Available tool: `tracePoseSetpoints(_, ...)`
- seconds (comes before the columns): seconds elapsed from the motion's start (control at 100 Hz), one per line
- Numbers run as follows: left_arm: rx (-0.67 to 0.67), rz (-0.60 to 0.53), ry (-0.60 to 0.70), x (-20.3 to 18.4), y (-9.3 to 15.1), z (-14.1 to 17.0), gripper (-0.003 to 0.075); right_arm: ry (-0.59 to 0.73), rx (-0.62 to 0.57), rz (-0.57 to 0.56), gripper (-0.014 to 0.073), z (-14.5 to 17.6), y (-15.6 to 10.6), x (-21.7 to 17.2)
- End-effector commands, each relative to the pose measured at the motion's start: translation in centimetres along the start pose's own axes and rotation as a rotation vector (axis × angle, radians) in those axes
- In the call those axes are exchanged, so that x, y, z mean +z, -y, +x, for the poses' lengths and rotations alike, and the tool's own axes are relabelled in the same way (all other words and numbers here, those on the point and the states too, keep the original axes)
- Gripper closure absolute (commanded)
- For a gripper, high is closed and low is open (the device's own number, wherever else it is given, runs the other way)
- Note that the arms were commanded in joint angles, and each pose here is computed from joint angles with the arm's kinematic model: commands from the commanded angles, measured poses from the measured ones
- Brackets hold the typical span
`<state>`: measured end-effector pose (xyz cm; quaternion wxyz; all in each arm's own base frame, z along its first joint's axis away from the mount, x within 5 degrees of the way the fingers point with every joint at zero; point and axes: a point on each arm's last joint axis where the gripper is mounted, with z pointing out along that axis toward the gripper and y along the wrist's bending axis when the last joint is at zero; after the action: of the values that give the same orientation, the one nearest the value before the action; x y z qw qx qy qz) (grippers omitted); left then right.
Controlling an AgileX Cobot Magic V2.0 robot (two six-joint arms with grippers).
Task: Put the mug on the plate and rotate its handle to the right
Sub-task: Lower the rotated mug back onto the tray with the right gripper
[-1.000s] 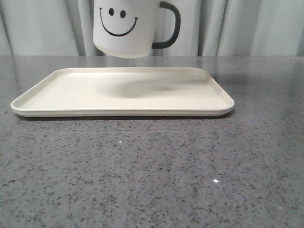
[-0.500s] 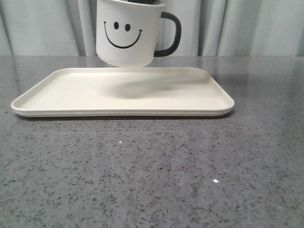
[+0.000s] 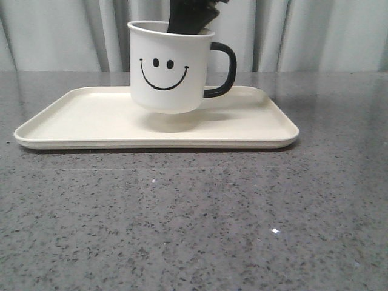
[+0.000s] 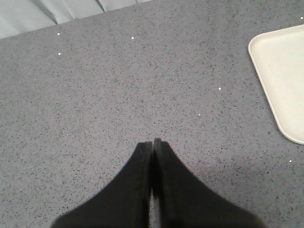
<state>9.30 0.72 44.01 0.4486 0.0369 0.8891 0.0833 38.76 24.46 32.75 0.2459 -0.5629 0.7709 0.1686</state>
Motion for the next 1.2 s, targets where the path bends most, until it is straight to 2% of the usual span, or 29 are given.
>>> tracePoseSetpoints(0.0,-0.012,-0.008,0.082,-0.5,-0.2,-0.9,0.074,0.005,-0.035,-0.042,0.0705,-0.6,-1.4,-2.4)
tracePoseSetpoints(0.29,-0.012,-0.008,0.082,-0.5,-0.2,-0.9,0.074,-0.013,-0.023,-0.059,0.0705,-0.3,-1.0,-1.2)
tracePoseSetpoints(0.91,-0.012,-0.007,0.078,-0.5,-0.2,-0.9,0.074,-0.014,-0.023,-0.058,0.0699,-0.2,-1.0,-1.2)
tracePoseSetpoints(0.98,-0.012,-0.007,0.078,-0.5,-0.2,-0.9,0.074,-0.014,-0.023,-0.058,0.0676,-0.2,-1.0,-1.2)
tracePoseSetpoints(1.19,-0.012,-0.007,0.078,-0.5,-0.2,-0.9,0.074,-0.014,-0.023,-0.058,0.0538,-0.2,-1.0,-1.2)
